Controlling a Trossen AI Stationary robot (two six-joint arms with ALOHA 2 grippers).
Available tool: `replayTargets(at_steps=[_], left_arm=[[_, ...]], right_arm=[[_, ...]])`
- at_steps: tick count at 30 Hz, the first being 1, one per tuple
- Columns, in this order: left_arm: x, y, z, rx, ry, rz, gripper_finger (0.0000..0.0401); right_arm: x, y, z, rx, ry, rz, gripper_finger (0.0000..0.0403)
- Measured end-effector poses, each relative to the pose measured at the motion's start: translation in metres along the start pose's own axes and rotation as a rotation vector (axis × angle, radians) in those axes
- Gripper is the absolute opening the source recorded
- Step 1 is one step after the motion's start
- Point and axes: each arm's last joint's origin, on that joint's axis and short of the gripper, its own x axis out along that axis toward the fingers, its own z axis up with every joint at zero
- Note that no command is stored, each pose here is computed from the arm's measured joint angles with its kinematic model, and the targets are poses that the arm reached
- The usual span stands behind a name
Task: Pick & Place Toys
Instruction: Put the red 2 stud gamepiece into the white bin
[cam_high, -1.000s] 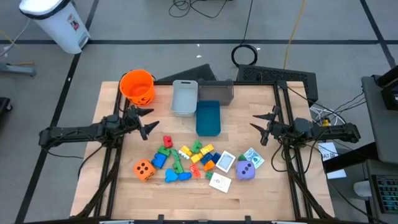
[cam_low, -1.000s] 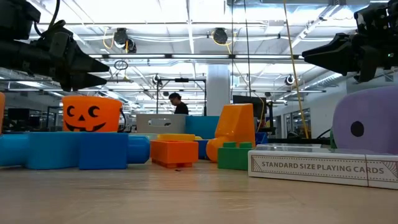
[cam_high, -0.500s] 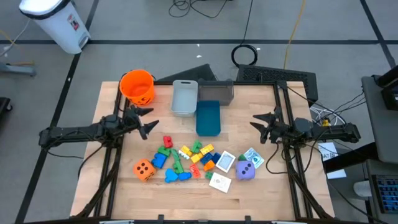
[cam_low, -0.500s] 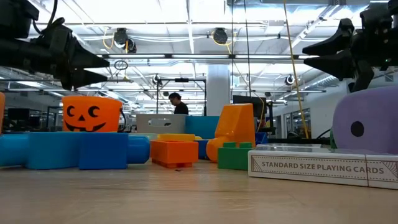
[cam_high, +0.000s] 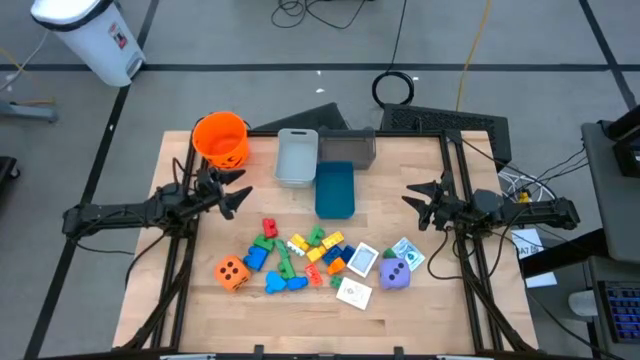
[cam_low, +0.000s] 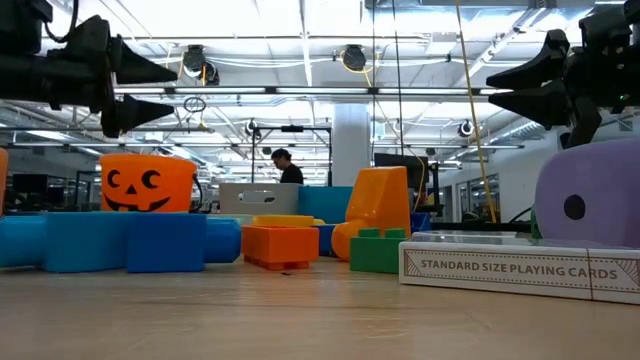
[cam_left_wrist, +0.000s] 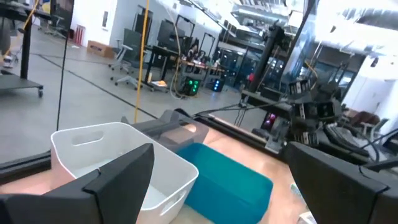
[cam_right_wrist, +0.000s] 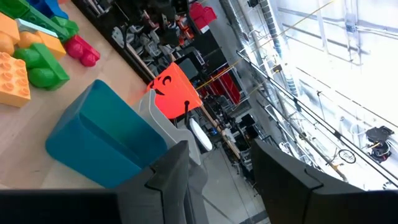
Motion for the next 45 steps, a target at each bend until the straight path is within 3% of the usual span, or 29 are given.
replayTargets(at_steps=[6, 14, 21, 25, 28, 33, 35, 38, 42, 45], left_arm=[[0.000, -0.001, 0.002, -0.132, -0.016, -0.009, 0.0372], [0.000, 0.002, -0.001, -0.193, -0.011, 0.049, 0.0372], [0.003, 0.003, -0.011, -0.280, 0.083, 0.081, 0.0372], [0.006, -0.002, -0.015, -0.374, 0.212, -0.047, 0.0372], [0.011, -0.009, -0.008, -0.379, 0.278, -0.126, 0.0372], [0.025, -0.026, 0.008, -0.321, 0.435, -0.165, 0.0372], [0.030, -0.031, 0.011, -0.298, 0.553, -0.120, 0.0372], [0.037, -0.036, 0.011, -0.296, 0.746, 0.040, 0.0372], [0.049, -0.040, 0.000, -0.441, 0.916, 0.274, 0.0372], [0.058, -0.046, -0.015, -0.537, 1.020, 0.306, 0.0372]], right_arm=[[0.000, 0.000, 0.000, 0.000, 0.000, 0.000, 0.0169], [0.000, 0.000, 0.000, 0.002, 0.000, 0.000, 0.0169], [0.000, 0.000, 0.000, 0.001, 0.000, 0.000, 0.0169], [0.000, 0.000, 0.000, 0.001, 0.000, 0.000, 0.0169], [0.000, 0.000, 0.000, 0.000, 0.000, 0.000, 0.0169], [0.000, 0.000, 0.000, 0.000, 0.000, 0.000, 0.0169], [0.000, 0.000, 0.000, 0.001, 0.000, 0.000, 0.0169], [0.000, 0.000, 0.000, 0.000, 0.000, 0.000, 0.0169], [0.000, 0.000, 0.000, 0.001, 0.000, 0.000, 0.0169], [0.000, 0.000, 0.000, 0.002, 0.000, 0.000, 0.0169]])
